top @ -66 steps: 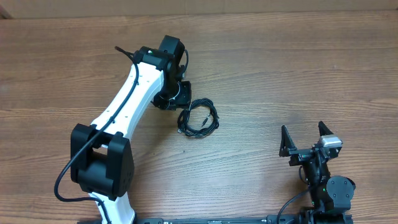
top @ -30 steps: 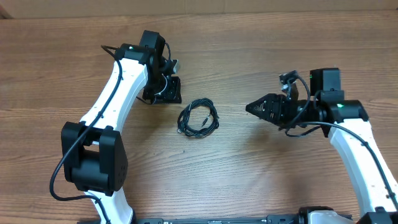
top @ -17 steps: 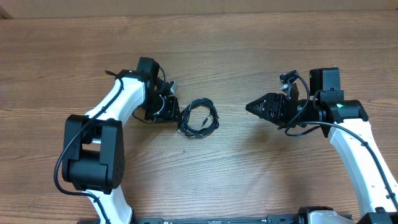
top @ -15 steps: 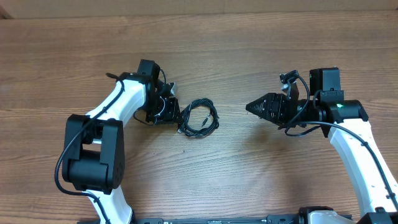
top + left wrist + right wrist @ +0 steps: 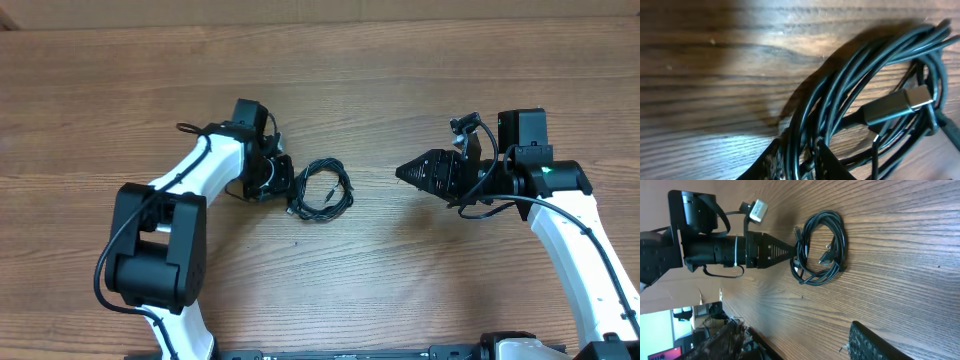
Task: Untangle cables
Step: 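Swing the right arm up and point its gripper toward the cable coil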
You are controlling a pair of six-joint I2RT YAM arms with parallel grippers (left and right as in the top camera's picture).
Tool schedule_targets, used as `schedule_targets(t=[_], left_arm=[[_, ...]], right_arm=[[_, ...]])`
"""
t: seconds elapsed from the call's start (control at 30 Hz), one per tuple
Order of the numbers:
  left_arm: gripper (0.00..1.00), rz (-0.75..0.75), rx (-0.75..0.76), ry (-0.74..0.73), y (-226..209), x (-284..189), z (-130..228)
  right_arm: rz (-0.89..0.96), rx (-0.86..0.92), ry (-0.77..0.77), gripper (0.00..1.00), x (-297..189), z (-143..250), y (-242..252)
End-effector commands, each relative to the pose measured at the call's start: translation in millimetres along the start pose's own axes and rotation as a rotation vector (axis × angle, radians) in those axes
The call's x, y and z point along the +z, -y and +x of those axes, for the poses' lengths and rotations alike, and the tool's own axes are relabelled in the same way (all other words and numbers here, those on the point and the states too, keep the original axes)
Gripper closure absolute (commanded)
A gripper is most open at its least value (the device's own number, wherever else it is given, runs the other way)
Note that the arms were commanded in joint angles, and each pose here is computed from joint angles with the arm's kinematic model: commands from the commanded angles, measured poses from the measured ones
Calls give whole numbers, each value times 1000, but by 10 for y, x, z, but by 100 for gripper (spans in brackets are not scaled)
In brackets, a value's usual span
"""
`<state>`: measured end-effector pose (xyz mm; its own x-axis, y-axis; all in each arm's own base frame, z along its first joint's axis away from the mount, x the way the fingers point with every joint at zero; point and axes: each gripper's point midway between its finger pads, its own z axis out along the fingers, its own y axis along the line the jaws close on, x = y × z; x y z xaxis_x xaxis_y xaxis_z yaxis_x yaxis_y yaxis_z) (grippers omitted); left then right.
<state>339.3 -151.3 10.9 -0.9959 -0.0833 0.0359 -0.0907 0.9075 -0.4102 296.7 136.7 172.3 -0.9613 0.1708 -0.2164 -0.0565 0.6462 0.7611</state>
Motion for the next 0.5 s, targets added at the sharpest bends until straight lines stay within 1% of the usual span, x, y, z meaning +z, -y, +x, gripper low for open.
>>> schedule_targets(t=[0.0,0.1,0.13,0.27,0.3,0.4,0.43,0.47], left_arm=[[80,-88,-67,-5,-102,100,74],[89,-146,-120,18,-194,104,58],[94,-169,-139,30,-236,98,45],[96,-162,-132,54,-210,104,-12],[96,-138,-118,47,-158,107,-8],[96,59,53,47,311,-99,-72],[96,127,114,73,502,-252,-121],[96,226,200,114,785,-518,-159]], right_arm=[[-8,-22,15,34,-32,-41,-74],[-7,-19,14,35,-32,-36,-72],[-8,-19,13,34,-32,-35,-73],[-8,-20,14,35,-32,-37,-74],[-9,-20,14,35,-32,-38,-75],[-49,-28,8,37,-47,-41,-163],[-61,-28,14,39,-69,-68,-213],[-68,-18,22,39,-100,-109,-269]])
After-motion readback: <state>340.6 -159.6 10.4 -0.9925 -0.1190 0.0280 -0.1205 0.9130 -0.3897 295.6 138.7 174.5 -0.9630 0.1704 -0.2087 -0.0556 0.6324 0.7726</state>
